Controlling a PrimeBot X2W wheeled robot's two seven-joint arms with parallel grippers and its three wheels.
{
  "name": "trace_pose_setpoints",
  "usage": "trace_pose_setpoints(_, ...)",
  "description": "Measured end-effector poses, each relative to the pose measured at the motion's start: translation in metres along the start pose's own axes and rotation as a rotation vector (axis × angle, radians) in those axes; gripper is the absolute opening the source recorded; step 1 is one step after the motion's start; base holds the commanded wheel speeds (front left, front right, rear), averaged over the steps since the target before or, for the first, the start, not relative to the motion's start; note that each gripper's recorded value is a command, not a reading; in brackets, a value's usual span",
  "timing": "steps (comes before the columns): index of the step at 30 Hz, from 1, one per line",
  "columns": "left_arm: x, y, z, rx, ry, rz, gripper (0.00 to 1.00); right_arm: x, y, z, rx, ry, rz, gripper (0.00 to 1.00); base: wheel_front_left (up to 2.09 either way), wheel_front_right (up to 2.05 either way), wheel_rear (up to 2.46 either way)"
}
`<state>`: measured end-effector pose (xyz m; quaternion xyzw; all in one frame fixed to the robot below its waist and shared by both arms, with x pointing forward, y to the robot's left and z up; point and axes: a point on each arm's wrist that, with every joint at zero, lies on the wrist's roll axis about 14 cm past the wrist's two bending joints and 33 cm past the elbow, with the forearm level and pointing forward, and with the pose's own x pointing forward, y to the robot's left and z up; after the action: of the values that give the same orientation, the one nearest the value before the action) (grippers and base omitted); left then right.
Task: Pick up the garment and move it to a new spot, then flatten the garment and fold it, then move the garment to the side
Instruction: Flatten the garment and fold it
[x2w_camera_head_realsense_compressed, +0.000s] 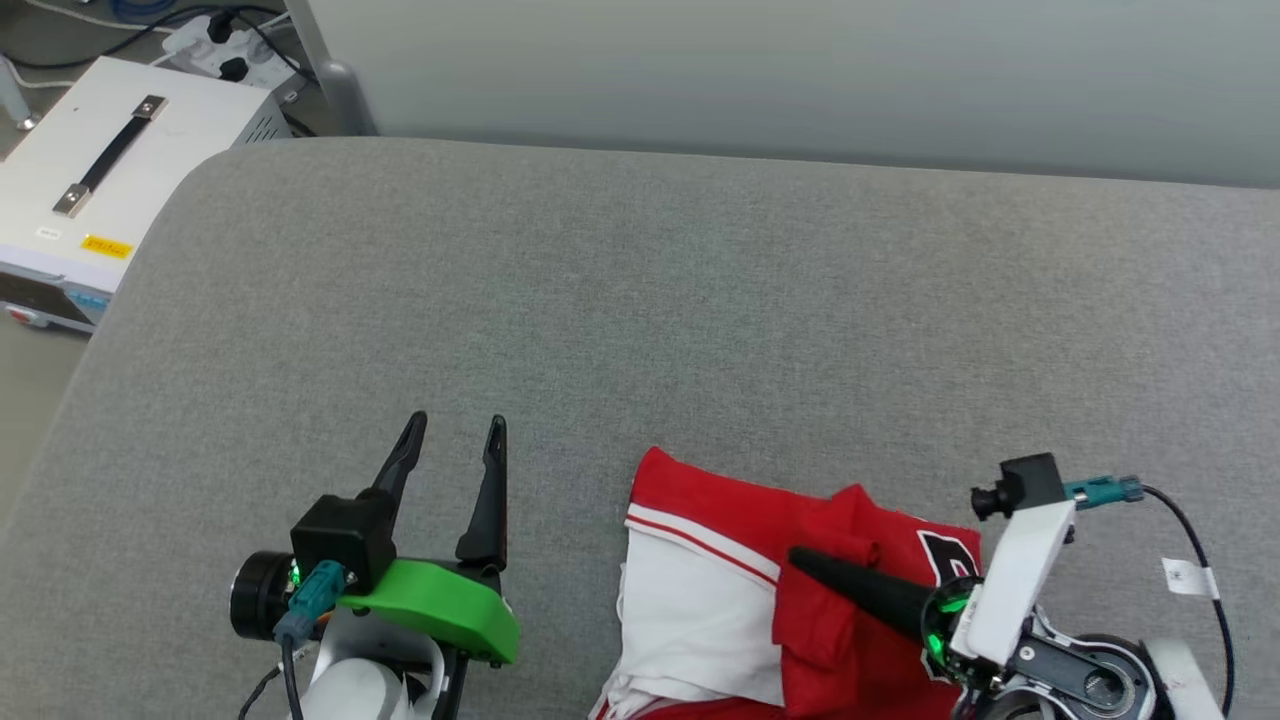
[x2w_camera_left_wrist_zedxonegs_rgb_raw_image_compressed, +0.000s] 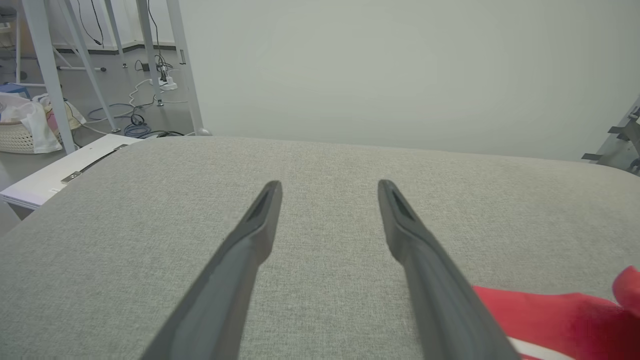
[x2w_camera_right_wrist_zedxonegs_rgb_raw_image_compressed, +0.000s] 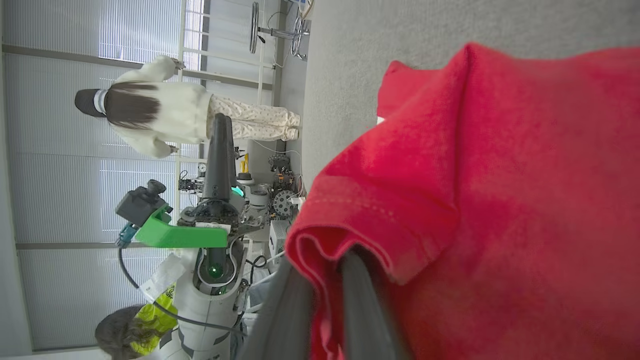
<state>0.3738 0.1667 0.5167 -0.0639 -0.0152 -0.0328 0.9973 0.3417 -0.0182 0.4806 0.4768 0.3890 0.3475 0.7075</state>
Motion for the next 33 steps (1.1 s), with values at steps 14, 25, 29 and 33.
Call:
trace_pose_setpoints(14, 0.012, 0.013, -0.025, -0.015, 0.052, 0.043, 1.0, 0.058, -0.021, -0.031, 0.042, 0.13, -0.025, 1.0, 0.0, 0.0, 0.0)
trace_pose_setpoints(25, 0.013, 0.009, -0.015, -0.01, 0.017, 0.024, 1.0, 0.046, 0.005, -0.015, -0.129, 0.048, 0.003, 1.0, 0.0, 0.0, 0.0)
trace_pose_setpoints(29, 0.013, 0.004, -0.008, -0.008, -0.001, 0.007, 1.0, 0.033, 0.007, -0.004, -0.28, -0.001, -0.042, 1.0, 0.0, 0.0, 0.0)
trace_pose_setpoints(33, 0.012, -0.001, -0.005, -0.007, -0.011, -0.01, 1.0, 0.015, 0.006, 0.015, -0.426, -0.098, -0.102, 1.0, 0.0, 0.0, 0.0)
